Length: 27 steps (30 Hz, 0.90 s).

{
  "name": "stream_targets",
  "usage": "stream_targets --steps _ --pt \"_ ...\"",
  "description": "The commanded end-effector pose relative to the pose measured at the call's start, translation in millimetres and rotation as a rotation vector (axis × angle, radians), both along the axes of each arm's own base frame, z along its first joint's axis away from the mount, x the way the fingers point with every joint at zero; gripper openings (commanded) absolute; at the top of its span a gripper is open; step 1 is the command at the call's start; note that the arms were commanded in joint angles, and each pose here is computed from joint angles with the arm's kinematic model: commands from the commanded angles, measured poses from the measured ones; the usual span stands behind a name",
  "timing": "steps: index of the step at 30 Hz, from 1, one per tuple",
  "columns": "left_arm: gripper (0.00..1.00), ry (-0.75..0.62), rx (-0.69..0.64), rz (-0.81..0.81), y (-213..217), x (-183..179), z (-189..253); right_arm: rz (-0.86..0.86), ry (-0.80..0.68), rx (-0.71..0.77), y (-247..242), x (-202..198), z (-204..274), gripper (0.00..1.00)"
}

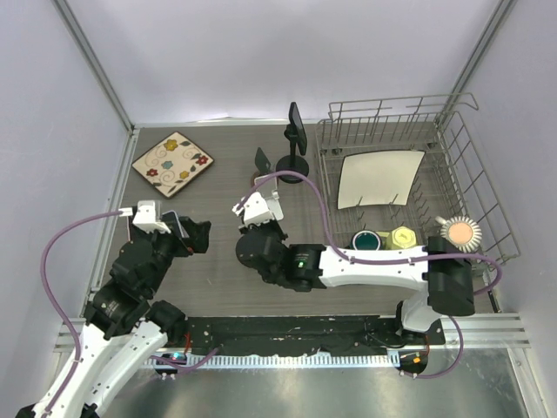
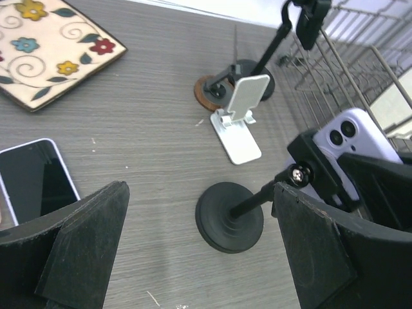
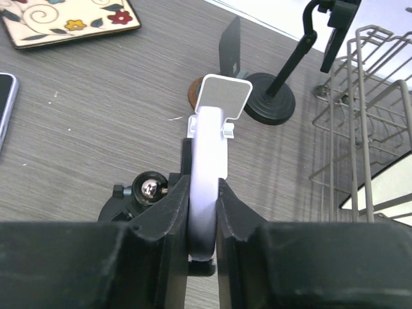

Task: Remove the phone from the phone stand

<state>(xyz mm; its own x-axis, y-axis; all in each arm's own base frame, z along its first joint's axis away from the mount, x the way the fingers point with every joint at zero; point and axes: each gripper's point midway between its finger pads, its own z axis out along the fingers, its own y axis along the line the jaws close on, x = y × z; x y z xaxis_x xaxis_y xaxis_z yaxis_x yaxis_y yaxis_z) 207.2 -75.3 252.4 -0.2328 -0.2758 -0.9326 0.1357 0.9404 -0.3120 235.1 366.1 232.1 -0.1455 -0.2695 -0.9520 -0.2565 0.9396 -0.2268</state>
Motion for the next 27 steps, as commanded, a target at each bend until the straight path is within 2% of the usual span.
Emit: stream_targets --steps 1,4,9,14,17,22,27 --pt "1.00 -0.023 0.019 -0.150 -27.1 1.7 -0.7 0.140 -0.035 0.116 6.3 -3.8 29.4 0.13" --pt "1.00 -0.017 0.015 -0.247 -45.3 -0.2 -4.3 0.210 -0.027 0.162 1.9 2.1 31.9 0.01" --pt "1.00 0.006 0.005 -0.426 -77.5 -6.2 -10.5 0.314 -0.027 0.208 -7.1 7.3 41.3 0.01" --pt "1.00 -0.006 -0.048 -0.587 -112.2 -4.7 -8.5 0.358 -0.050 0.165 -13.1 4.0 40.9 0.01" --pt "1.00 -0.016 -0.077 -0.603 -122.8 1.9 -10.9 0.371 -0.051 0.176 -15.1 1.1 42.9 0.01" --pt "1.00 -0.069 -0.025 -0.567 -130.9 14.6 -20.8 0.397 -0.037 0.188 -17.0 -4.7 42.6 0.01" --pt "1.00 -0.113 0.130 -0.527 -144.9 21.0 -43.4 0.394 -0.025 0.186 -20.8 -6.2 41.6 0.01"
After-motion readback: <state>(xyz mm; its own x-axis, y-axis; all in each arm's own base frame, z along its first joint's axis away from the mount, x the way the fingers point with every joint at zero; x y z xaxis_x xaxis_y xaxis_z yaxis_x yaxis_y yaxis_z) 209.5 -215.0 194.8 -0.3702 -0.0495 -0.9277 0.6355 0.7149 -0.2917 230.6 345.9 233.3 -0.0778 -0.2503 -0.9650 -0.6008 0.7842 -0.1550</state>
